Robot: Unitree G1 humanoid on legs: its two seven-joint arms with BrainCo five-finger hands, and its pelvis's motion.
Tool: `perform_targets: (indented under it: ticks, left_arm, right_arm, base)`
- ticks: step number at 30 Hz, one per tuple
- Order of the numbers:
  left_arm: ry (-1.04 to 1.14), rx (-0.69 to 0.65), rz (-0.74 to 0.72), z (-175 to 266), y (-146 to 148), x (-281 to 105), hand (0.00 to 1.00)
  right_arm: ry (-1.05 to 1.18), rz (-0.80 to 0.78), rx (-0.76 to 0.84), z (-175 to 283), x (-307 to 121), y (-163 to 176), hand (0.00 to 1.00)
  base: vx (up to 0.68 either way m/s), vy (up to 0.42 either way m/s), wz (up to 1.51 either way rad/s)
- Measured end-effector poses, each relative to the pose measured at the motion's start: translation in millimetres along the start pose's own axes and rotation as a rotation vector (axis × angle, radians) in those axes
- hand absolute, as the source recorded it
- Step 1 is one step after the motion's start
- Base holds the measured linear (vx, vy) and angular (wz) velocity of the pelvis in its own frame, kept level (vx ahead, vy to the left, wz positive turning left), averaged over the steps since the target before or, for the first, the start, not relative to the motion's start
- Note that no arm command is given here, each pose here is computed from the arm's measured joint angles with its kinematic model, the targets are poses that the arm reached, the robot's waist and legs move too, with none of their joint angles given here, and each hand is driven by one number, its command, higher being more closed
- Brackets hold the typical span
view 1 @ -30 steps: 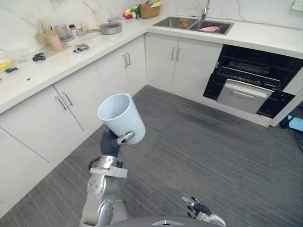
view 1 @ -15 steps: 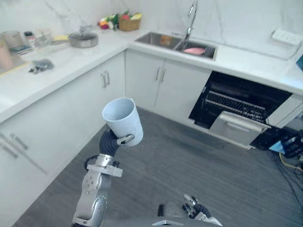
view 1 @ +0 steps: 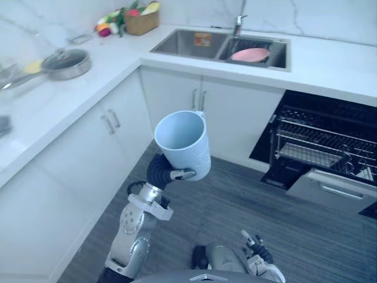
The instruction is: Walk over to the sink, pick up the cup, carry it to the dishwasher, place the cup inside the dishwasher, then close the dishwasher door
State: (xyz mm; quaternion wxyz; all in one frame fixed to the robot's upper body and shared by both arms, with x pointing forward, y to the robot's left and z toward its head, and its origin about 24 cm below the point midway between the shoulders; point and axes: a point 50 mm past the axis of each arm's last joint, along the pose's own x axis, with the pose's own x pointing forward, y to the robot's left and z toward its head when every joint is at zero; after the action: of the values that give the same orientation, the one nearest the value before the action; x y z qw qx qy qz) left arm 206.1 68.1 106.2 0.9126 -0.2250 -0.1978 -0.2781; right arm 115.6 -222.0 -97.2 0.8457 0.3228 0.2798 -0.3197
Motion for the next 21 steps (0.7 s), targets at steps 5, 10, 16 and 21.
perform_targets:
  ticks: [5,10,16,21]
  left_arm:
    - [-0.004,-0.027,-0.013,-1,-7,-5,1.00]
    - [0.005,-0.022,0.004,4,-9,-19,1.00]
    - [0.044,0.022,0.007,7,6,-28,1.00]
    - [0.073,-0.012,-0.076,0,-9,-25,1.00]
  right_arm:
    - [-0.461,-0.014,0.137,78,-19,39,0.00]
    - [-0.975,-0.148,0.019,154,-47,68,0.00]
    - [-1.146,-0.227,0.315,153,-72,-5,0.00]
    - [-1.197,0.052,0.295,151,-80,34,0.00]
  base:
    - [0.51,-0.007,-1.24]
    - [0.56,0.272,-1.74]
    - [0.57,0.362,-1.08]
    - [0.22,0.138,-0.69]
